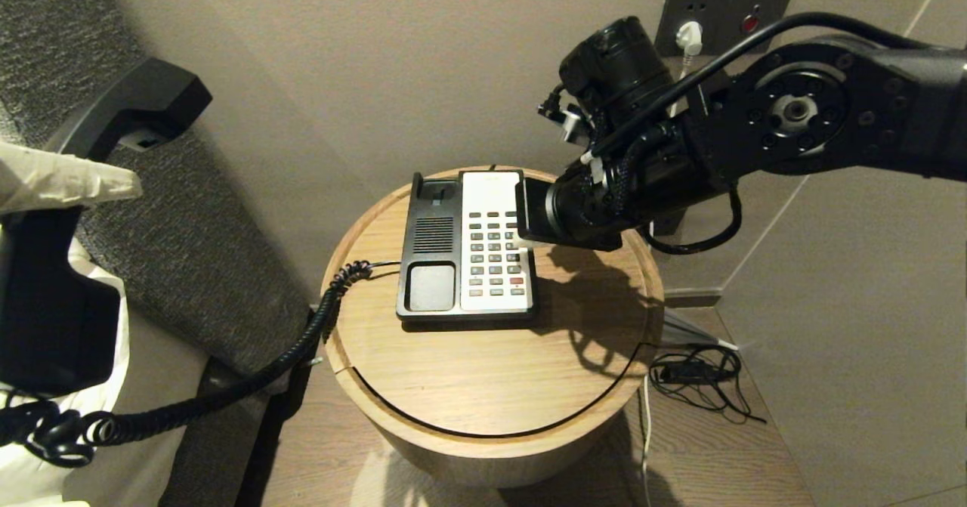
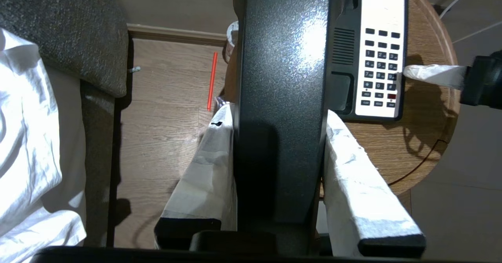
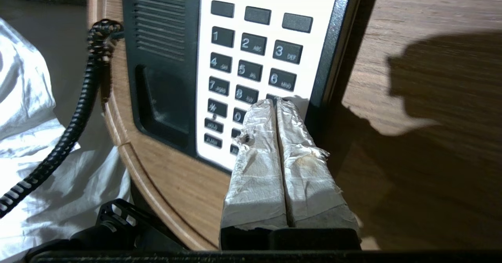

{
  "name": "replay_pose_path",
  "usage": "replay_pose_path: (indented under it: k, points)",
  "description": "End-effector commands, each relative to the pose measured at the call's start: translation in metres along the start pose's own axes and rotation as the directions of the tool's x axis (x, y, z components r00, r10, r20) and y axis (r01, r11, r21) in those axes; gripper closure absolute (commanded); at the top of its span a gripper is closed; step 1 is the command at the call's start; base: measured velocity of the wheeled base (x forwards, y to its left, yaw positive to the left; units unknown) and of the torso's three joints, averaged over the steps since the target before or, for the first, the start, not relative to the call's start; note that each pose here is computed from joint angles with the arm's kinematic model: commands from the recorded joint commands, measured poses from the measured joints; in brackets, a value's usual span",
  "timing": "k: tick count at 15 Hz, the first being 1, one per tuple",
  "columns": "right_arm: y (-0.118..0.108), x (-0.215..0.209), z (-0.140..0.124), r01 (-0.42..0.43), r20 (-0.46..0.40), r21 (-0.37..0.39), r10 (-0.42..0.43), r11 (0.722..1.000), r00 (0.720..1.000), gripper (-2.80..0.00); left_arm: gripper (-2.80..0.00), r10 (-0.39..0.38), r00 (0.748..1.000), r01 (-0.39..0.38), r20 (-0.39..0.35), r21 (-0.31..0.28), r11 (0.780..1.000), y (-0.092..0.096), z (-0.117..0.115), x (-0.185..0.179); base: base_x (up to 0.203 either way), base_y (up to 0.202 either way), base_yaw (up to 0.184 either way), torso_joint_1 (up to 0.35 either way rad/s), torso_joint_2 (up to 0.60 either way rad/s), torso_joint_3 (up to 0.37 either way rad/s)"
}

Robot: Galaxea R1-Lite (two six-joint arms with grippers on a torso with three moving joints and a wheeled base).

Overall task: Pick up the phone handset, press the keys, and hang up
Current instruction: Dial the number

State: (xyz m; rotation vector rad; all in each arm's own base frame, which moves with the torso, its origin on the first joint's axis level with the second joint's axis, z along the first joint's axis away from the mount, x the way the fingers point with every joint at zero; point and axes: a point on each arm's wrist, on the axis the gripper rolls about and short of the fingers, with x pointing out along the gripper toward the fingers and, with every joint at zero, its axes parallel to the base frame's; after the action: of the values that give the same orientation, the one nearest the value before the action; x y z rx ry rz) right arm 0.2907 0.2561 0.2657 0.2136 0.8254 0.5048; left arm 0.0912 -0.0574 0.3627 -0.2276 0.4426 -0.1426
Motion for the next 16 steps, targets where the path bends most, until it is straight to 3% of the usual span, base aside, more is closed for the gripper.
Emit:
replay_pose_path:
  k: [1, 8, 16]
  points:
    - [0.0003, 0.0131, -0.0037, 0.007, -0.024, -0.001, -0.007, 1.000, 1.000, 0.00, 0.00, 0.008, 1.000, -0.008, -0.011, 0.002, 1.000, 0.0010, -0.0027, 0.0011, 0.000, 0.000, 0.000, 0.000, 0.00, 0.000]
    - [0.0051, 0.0159, -0.0026, -0.013, 0.001, -0.011, 0.013, 1.000, 1.000, 0.00, 0.00, 0.016, 1.000, -0.016, -0.015, 0.002, 1.000, 0.0013, -0.0035, 0.0030, 0.000, 0.000, 0.000, 0.000, 0.00, 0.000]
    - [-0.0003, 0.0216, -0.0108, 0.029, -0.064, -0.020, -0.030, 0.999, 0.997, 0.00, 0.00, 0.017, 1.000, -0.017, -0.018, 0.003, 1.000, 0.0022, -0.0048, 0.0026, 0.000, 0.000, 0.000, 0.000, 0.00, 0.000]
